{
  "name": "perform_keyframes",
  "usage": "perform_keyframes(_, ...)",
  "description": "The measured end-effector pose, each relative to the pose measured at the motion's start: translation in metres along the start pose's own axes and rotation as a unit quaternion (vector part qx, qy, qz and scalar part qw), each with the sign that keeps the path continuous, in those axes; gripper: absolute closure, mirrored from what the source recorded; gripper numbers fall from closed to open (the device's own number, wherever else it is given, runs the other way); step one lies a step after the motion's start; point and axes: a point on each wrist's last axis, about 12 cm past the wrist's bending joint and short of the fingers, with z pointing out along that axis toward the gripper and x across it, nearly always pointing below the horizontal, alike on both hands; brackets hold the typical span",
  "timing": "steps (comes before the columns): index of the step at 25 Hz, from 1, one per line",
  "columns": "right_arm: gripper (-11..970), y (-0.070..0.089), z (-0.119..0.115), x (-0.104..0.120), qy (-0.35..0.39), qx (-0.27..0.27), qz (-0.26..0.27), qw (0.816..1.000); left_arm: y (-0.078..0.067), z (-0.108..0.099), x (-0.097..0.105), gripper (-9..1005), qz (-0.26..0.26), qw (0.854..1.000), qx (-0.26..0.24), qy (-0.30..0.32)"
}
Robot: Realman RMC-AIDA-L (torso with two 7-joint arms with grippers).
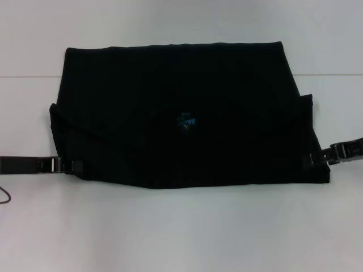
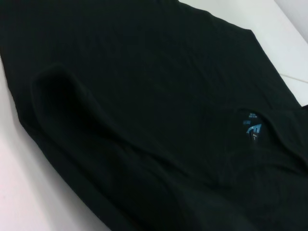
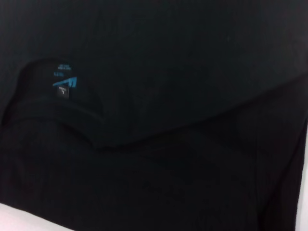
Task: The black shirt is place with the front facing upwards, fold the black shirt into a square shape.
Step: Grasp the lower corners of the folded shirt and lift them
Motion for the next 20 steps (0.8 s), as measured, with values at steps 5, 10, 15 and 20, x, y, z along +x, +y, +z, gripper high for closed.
perform_keyframes(5,196,0.001,0.004,0.002,0.000,-0.001,0.001,1.000,-0.001,0.001,0.001,976,-0.001,1.000,0.001,0.000)
perform_keyframes(10,219,0.004,0.011,0.003,0.002,-0.005,-0.005,1.000,-0.001,0.002,0.000,976,0.000,1.000,0.003,0.000)
perform_keyframes(15,242,0.006,0.013,0.003,0.003,-0.003,-0.008,1.000,-0.002,0.002,0.000,976,0.000,1.000,0.004,0.001)
perform_keyframes(20,305,0.004,0.013,0.005,0.003,-0.002,-0.008,1.000,-0.002,0.002,0.000,976,0.000,1.000,0.004,0.001)
